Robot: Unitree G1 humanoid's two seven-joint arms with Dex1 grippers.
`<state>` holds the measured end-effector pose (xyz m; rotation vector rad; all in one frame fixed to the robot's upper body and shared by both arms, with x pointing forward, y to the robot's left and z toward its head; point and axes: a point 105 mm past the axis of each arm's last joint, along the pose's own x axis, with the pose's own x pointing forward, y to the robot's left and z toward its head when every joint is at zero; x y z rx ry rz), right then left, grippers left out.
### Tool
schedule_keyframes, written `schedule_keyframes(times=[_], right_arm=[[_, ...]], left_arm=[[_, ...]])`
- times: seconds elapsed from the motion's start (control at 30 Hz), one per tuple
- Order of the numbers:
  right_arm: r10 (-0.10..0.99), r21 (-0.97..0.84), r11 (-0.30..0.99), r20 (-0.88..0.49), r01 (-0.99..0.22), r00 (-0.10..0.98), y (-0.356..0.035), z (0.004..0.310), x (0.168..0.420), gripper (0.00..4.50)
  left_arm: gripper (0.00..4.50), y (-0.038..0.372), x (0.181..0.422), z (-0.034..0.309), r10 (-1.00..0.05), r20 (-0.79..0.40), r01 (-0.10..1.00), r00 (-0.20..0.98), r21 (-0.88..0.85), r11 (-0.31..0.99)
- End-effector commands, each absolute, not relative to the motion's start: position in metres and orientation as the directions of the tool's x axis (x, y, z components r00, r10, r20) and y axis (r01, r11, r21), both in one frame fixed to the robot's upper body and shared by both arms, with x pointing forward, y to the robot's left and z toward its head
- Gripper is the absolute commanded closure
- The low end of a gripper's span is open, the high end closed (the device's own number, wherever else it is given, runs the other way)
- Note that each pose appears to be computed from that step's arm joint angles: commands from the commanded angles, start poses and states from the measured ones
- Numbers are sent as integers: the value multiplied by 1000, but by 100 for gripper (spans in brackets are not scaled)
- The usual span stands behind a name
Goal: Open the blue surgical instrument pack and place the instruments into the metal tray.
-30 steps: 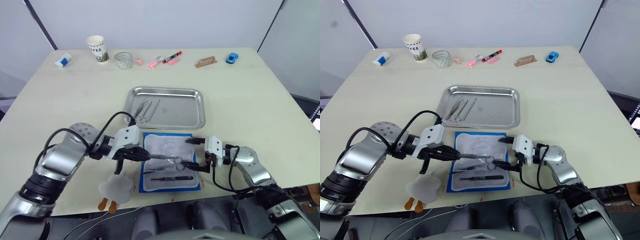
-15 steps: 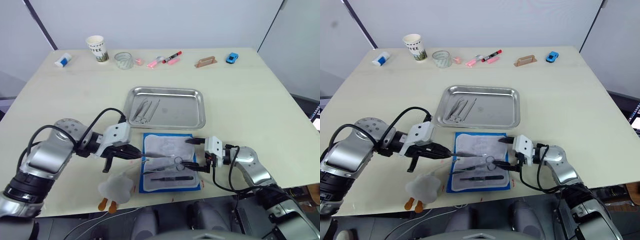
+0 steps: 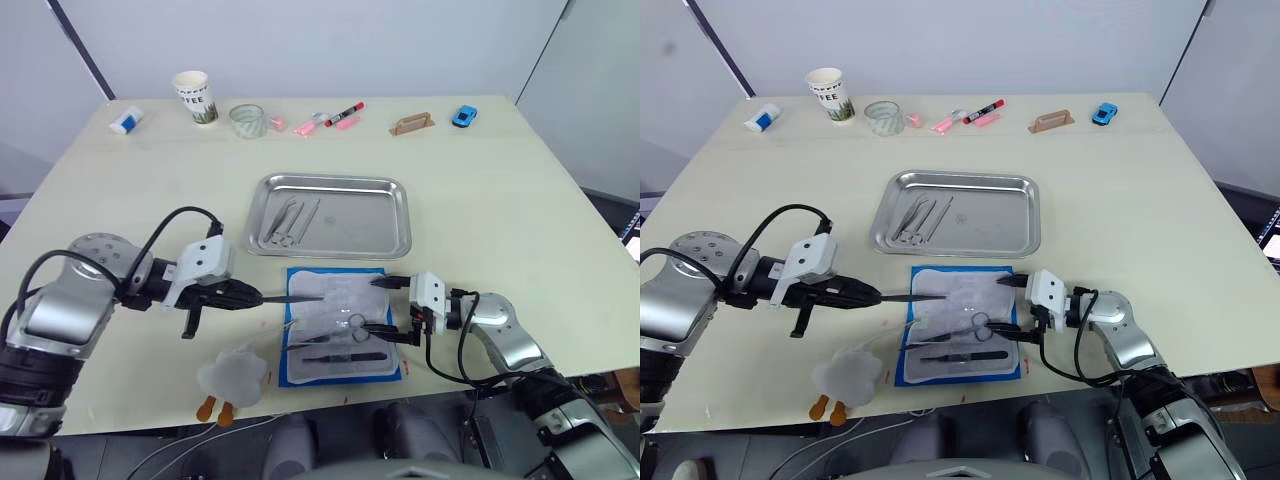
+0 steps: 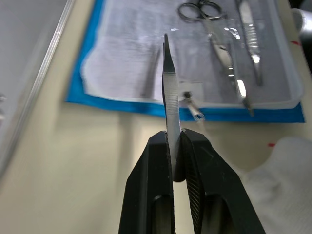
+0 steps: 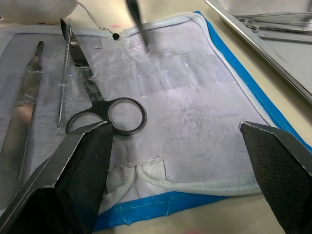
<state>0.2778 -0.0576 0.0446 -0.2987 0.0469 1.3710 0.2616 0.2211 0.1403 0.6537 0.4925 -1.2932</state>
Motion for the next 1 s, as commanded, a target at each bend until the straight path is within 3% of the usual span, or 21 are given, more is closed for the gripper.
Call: schedule_keyframes(times=[0.03,0.13,0.3,0.53,0.7,1.0], right_arm=[[880,-12,164,-449,-986,152,-78,-24,256,0],[881,-13,162,-449,-987,151,-77,-24,256,0],[882,-12,159,-448,-987,148,-76,-24,256,0],[882,-12,159,-448,-987,148,-76,-23,256,0],[881,-11,159,-449,-987,147,-76,-24,256,0],[883,-14,160,-445,-987,150,-73,-24,258,0]], left_arm=[[441,231,255,150,-717,-663,976,214,177,128],[441,233,250,158,-750,-628,977,210,148,150],[441,214,272,179,-814,-449,929,369,195,313],[441,179,300,194,-794,-281,842,539,156,516],[441,153,326,195,-708,-189,728,681,69,682],[441,134,364,182,-408,-137,420,903,67,905]])
